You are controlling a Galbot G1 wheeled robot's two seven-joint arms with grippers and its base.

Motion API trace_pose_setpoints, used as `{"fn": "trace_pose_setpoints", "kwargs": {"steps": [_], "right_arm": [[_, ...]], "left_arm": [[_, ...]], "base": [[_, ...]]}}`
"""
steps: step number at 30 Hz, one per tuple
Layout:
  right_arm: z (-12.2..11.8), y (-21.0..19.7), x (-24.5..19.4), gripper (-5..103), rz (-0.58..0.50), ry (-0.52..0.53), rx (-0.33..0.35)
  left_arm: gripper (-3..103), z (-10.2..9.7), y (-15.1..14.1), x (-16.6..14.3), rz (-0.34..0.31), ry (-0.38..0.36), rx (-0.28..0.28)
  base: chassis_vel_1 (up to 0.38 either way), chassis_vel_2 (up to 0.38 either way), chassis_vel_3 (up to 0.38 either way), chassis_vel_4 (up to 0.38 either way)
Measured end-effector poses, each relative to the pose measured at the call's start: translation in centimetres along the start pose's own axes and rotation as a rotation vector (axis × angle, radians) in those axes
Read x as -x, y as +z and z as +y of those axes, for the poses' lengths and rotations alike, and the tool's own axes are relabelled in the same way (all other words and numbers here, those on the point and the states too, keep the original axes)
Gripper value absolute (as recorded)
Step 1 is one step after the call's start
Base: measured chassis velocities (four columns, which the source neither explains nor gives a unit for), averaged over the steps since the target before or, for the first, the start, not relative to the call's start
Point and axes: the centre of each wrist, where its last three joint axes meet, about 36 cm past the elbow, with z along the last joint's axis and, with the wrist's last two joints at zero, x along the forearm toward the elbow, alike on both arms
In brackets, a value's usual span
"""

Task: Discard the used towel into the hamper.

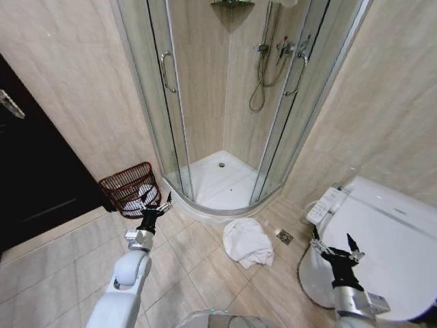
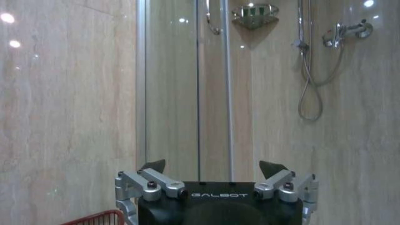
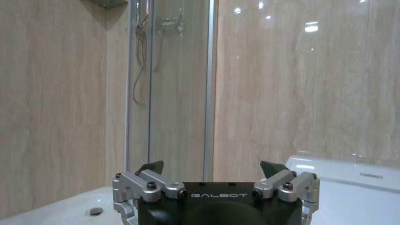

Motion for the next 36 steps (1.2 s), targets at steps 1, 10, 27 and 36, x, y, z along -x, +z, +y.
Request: {"fn": "trace_pose_setpoints", "kwargs": {"steps": [1,10,27,36], "right_arm": [[0.01,-0.02,-0.04,100,0.0,0.0,-0.001],[0.12,-0.26,-0.21,100,-0.007,0.002,-0.004],[0.29,-0.36,-0.29,100,-0.015,0.007,-0.003],[0.27,-0.34,-0.37,100,-0.018,0.008,-0.003]], "left_arm": [[98,0.03,-0.01,0.01,0.0,0.0,0.001],[98,0.18,0.01,0.02,0.001,0.001,0.005],[100,0.79,-0.21,0.03,-0.002,0.007,0.003],[100,0.87,-0.3,0.09,-0.004,0.01,0.005]], "base": [[0.0,0.0,0.0,0.0],[0.0,0.0,0.0,0.0],[0.0,0.0,0.0,0.0],[0.0,0.0,0.0,0.0]]}}
